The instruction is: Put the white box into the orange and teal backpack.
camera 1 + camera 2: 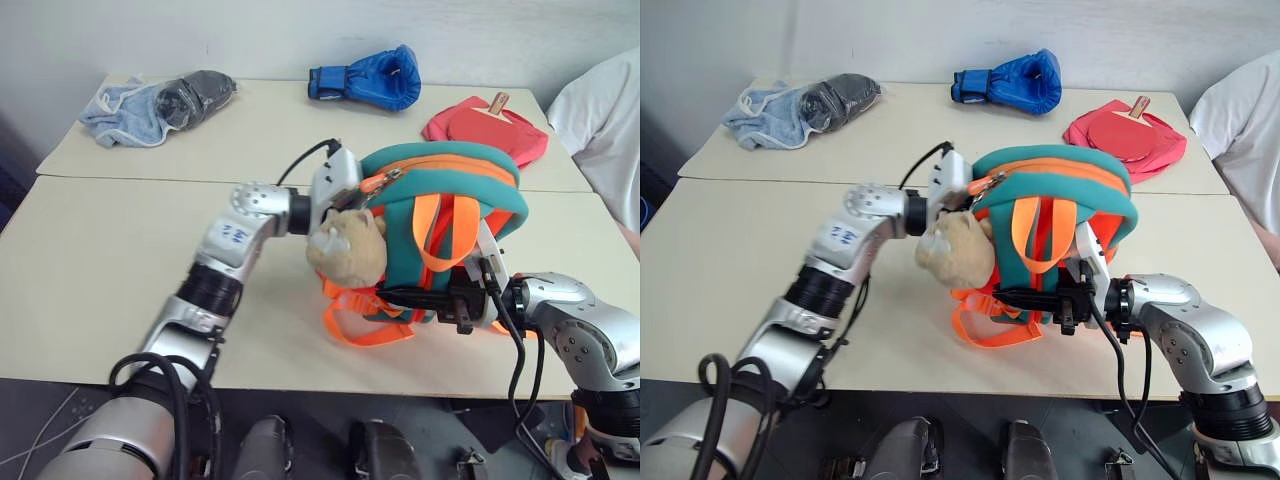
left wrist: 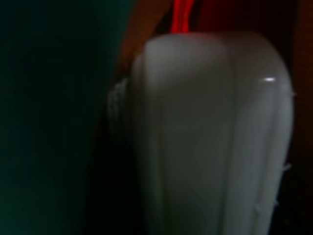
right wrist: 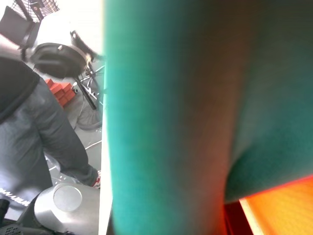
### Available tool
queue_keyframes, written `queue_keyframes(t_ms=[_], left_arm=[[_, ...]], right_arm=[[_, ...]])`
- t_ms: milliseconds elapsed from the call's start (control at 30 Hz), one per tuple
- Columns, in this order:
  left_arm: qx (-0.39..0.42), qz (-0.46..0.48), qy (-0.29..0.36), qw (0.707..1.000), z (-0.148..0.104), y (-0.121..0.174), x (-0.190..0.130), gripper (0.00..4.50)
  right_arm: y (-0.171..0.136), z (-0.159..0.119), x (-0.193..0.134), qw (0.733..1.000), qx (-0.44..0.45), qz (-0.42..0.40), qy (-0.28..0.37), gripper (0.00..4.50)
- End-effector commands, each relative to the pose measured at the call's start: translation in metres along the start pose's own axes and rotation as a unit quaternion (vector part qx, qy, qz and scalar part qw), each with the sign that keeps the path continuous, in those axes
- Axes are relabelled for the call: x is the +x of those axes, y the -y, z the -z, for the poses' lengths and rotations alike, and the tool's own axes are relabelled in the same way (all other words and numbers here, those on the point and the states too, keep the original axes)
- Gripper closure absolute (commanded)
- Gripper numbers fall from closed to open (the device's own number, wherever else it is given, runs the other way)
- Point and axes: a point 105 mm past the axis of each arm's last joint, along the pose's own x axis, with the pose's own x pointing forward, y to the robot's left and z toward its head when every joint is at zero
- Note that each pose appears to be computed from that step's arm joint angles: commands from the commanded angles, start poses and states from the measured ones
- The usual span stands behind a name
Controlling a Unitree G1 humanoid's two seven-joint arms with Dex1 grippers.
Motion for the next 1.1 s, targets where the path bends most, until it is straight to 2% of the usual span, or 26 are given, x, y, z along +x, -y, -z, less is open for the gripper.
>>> queue_keyframes(t_ms=[33,133,233,400,467,500,600,700,800,967,1100], left_arm=[[0.002,0.001,0.064,0.998,-0.030,-0.003,-0.008,1.54],[-0.004,0.048,0.098,0.994,-0.046,0.004,-0.043,0.90],[-0.019,0.085,0.063,0.994,-0.039,0.007,-0.088,0.30],[-0.063,0.107,-0.026,0.992,-0.024,0.013,-0.154,0.30],[-0.056,0.113,-0.055,0.990,-0.019,0.021,-0.171,0.30],[-0.045,0.114,-0.050,0.991,-0.021,0.026,-0.174,0.30],[-0.010,0.098,-0.005,0.995,-0.033,0.043,-0.166,0.30],[0.022,0.063,0.025,0.997,-0.031,0.051,-0.149,0.30],[0.022,0.054,0.045,0.997,-0.025,0.063,-0.134,0.30],[0.030,0.028,0.075,0.996,-0.017,0.068,-0.104,0.30],[0.070,-0.018,0.084,0.994,-0.014,0.058,-0.090,1.14]], right_arm=[[-0.006,0.001,-0.001,1.000,-0.022,0.004,0.004,4.50],[-0.004,0.001,-0.002,0.999,-0.022,0.022,0.017,4.50],[-0.003,0.002,-0.003,0.999,-0.026,0.034,0.024,4.50],[0.004,0.006,-0.004,0.997,-0.025,0.060,0.027,4.50],[0.007,0.006,-0.005,0.997,-0.022,0.070,0.031,4.50],[0.008,0.007,-0.005,0.997,-0.022,0.071,0.031,4.50],[0.010,0.008,-0.003,0.997,-0.025,0.067,0.027,4.50],[0.012,0.008,-0.001,0.997,-0.024,0.061,0.028,4.50],[0.013,0.007,0.003,0.998,-0.026,0.049,0.026,4.50],[0.014,0.004,0.009,0.999,-0.026,0.032,0.030,4.50],[0.012,0.000,0.014,0.999,-0.027,0.026,0.033,4.50]])
